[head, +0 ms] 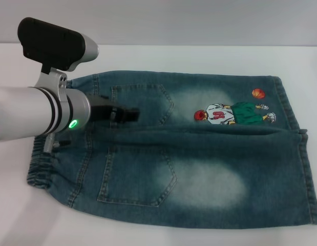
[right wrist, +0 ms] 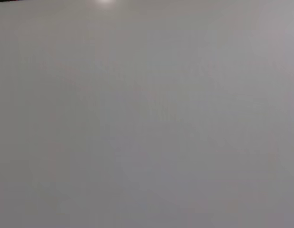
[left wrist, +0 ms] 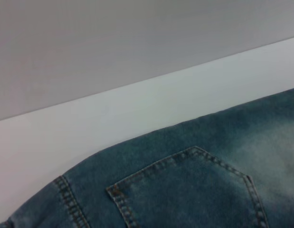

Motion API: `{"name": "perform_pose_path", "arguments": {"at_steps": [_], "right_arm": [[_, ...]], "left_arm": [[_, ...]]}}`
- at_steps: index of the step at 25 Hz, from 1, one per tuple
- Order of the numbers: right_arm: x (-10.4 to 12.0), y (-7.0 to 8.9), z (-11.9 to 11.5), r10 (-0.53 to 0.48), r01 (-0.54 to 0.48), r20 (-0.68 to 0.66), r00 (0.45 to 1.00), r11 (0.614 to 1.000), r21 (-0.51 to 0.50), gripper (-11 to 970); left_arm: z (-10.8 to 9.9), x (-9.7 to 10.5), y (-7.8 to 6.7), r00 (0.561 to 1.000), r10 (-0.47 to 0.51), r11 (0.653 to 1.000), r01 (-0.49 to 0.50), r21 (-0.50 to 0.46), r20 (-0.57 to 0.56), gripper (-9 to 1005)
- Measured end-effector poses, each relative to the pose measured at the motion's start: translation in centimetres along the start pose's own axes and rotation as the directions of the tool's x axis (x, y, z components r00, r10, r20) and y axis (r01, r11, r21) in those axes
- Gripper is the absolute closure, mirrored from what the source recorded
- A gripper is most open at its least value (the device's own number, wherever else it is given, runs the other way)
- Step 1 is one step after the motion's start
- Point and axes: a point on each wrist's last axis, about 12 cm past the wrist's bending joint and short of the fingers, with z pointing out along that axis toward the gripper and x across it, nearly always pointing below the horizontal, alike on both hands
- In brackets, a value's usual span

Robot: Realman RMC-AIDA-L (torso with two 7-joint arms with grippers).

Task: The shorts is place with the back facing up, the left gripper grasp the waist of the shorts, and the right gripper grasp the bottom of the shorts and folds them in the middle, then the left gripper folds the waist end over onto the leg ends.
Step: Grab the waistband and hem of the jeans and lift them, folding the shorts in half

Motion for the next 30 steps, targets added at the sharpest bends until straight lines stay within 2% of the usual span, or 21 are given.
{"name": "perform_pose_path", "arguments": {"at_steps": [3,9,12,16,18,26,30], "right_arm": [[1.7,-0.5,1.1,0.001,0.006,-0.146,0.989,0.999,0.045,214],[4.4,-0.9,3.2,0.005,0.032,-0.390,0.921,0.996,0.089,212],[5.5,-1.1,4.5,0.013,0.052,-0.512,0.859,0.992,0.111,213],[6.6,-1.1,5.0,0.034,0.069,-0.628,0.778,0.988,0.138,214],[7.2,-1.2,4.9,0.053,0.076,-0.672,0.738,0.984,0.161,214],[8.2,-2.3,3.9,0.151,0.084,-0.722,0.676,0.957,0.278,219],[8.6,-3.3,3.2,0.224,0.096,-0.743,0.631,0.927,0.362,219]], "left_arm": [[0.1,-0.1,0.0,1.000,-0.005,1.000,0.005,0.000,0.005,185],[0.2,0.0,0.1,1.000,-0.016,1.000,0.016,-0.002,0.003,185],[0.3,0.1,0.1,1.000,-0.020,1.000,0.020,-0.004,0.008,185],[0.3,0.1,0.1,1.000,-0.021,1.000,0.021,-0.005,0.010,186],[0.4,0.2,0.0,1.000,-0.019,1.000,0.019,-0.003,0.013,186],[0.4,0.2,-0.2,1.000,-0.013,1.000,0.013,0.001,0.020,187],[0.4,0.1,-0.4,1.000,-0.006,1.000,0.006,0.004,0.022,187]]}}
